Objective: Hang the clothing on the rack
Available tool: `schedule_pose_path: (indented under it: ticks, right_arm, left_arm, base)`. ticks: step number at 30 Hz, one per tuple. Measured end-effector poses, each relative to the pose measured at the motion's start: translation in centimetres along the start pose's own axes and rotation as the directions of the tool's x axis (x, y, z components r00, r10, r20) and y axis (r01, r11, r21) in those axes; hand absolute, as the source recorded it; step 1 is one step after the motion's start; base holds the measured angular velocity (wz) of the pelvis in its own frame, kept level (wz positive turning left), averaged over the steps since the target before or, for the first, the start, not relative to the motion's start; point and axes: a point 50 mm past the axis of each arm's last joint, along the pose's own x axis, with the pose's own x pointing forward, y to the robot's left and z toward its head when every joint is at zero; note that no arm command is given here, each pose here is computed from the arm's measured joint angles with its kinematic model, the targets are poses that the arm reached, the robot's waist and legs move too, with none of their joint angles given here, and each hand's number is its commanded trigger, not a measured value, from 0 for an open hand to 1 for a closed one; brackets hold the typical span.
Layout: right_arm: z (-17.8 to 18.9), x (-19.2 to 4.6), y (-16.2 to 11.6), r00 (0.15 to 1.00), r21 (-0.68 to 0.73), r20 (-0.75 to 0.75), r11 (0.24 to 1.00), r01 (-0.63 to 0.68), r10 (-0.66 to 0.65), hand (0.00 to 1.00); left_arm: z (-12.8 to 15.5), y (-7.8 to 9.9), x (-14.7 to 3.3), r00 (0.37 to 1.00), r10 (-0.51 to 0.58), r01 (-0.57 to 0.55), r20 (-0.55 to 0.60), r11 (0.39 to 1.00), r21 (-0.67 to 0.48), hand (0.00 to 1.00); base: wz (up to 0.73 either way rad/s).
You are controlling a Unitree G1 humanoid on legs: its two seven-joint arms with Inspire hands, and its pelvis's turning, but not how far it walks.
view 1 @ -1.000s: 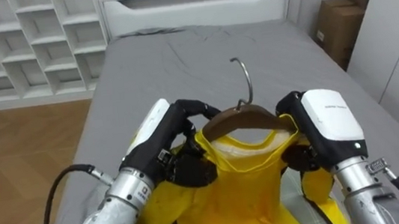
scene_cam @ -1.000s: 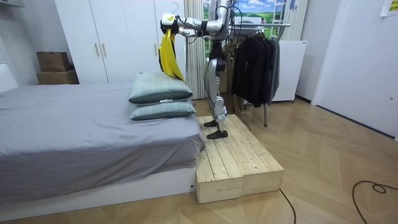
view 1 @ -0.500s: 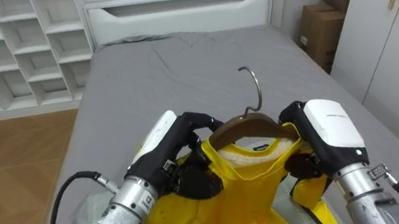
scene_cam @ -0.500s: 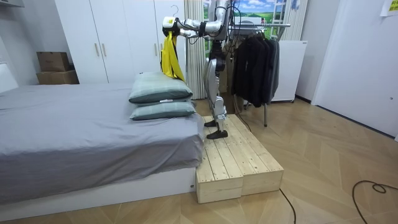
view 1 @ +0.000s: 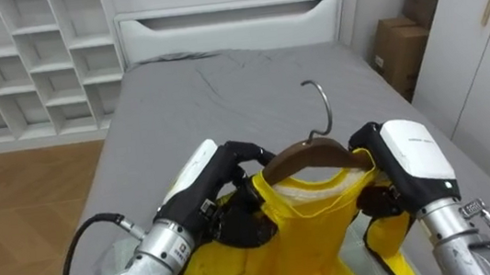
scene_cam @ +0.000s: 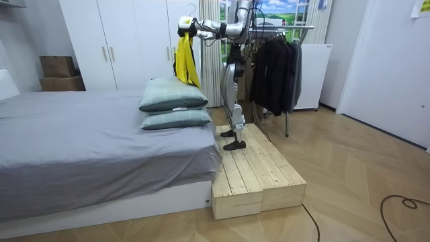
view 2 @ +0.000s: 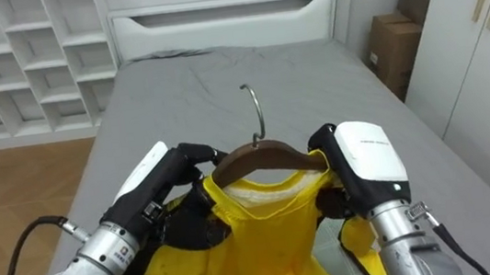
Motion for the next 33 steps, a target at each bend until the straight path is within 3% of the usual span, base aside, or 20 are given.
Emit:
schedule_pose_path:
  ticks: [1, 2, 7, 9, 33]
  right_arm:
    - [-0.1, -0.1, 0.0, 1.000, 0.002, -0.001, 1.000, -0.001, 0.001, 1.00]
    - [-0.1, -0.2, 0.1, 1.000, 0.002, -0.002, 1.000, -0.002, 0.002, 1.00]
    - [-0.3, -0.5, 0.2, 1.000, 0.007, -0.005, 1.000, -0.007, 0.007, 1.00]
    - [-0.5, -0.5, 0.2, 1.000, 0.011, -0.005, 1.000, -0.008, 0.008, 1.00]
    - [-2.4, -2.8, 1.4, 0.996, 0.055, -0.074, 0.998, -0.039, 0.043, 1.00]
  left_arm:
    - [0.0, 0.0, 0.0, 1.000, -0.001, 0.001, 0.000, 1.000, 0.000, 0.05]
    - [0.0, 0.0, 0.0, 1.000, -0.004, 0.004, 0.000, 1.000, 0.001, 1.00]
    - [0.0, -0.1, 0.0, 1.000, -0.013, 0.013, 0.003, 1.000, 0.003, 1.00]
    - [0.1, -0.1, 0.0, 1.000, -0.014, 0.014, 0.009, 1.000, 0.004, 0.00]
    - [-0.6, -0.4, -0.9, 0.999, -0.035, 0.035, 0.005, 0.999, -0.009, 0.00]
  base:
    - [0.00]
    - [0.00]
    - [0.00]
    - [0.00]
    - [0.00]
